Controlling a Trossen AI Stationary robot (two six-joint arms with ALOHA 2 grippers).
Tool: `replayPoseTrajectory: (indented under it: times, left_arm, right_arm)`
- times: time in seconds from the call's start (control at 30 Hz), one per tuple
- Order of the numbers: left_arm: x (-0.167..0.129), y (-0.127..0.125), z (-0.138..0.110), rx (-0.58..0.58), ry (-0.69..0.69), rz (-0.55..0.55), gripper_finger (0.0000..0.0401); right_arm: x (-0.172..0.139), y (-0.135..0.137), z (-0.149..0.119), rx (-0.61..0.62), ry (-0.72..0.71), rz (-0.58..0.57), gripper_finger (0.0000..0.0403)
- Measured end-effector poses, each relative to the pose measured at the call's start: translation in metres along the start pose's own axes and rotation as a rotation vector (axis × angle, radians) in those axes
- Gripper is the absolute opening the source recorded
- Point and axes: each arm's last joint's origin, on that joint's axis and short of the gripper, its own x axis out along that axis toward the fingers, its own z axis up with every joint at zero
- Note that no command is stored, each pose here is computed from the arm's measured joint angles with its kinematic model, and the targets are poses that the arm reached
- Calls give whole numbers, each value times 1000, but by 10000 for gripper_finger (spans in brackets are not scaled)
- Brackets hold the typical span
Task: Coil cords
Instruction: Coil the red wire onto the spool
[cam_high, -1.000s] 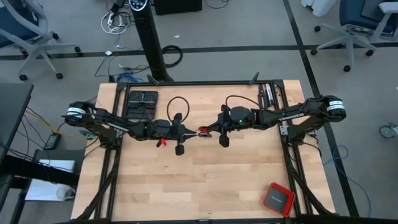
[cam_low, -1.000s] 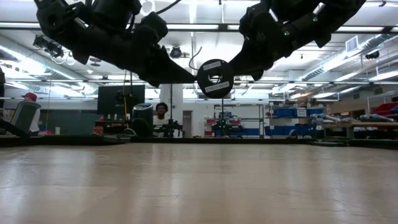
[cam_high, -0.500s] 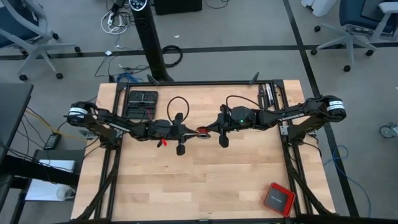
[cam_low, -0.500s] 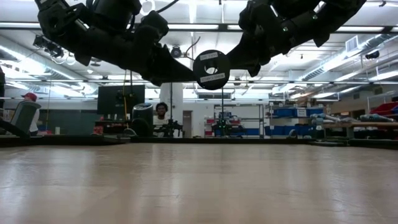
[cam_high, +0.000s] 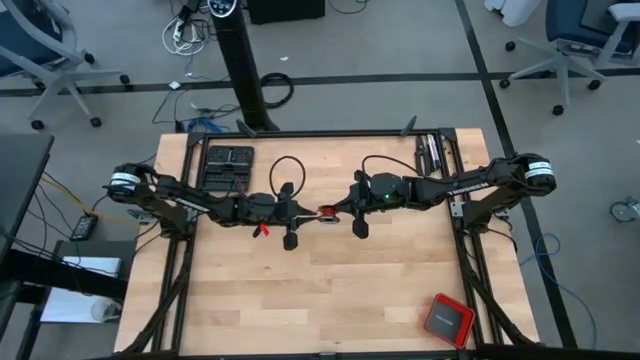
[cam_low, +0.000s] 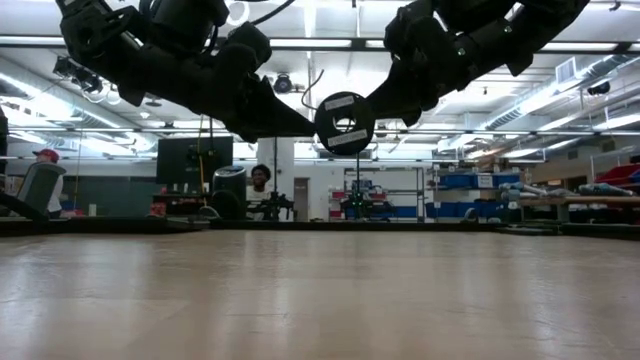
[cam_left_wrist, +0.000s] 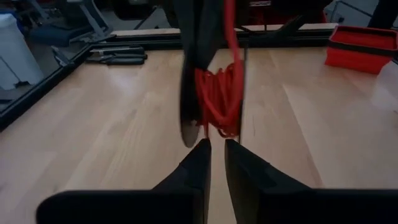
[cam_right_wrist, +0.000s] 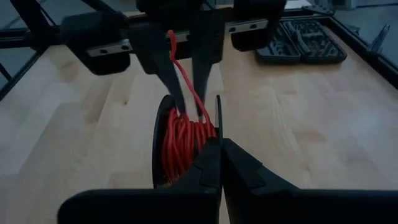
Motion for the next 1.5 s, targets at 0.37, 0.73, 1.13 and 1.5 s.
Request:
replayPoseTrajectory:
  times: [0.37,0.73,1.13,1.5]
  left_arm:
    - [0,1,-2,50,18,43,51]
    - [-5,2,-4,90,29,47,51]
    - [-33,24,-26,47,-224,122,51]
    - [-32,40,-29,-5,-193,175,51]
  right_arm:
    - [0,0,-4,-42,38,-5,1]
    - [-1,-1,-11,-45,112,1,1]
    - [-3,-7,-28,-91,0,20,1]
    - [-10,-35,-58,-29,19,-32,0]
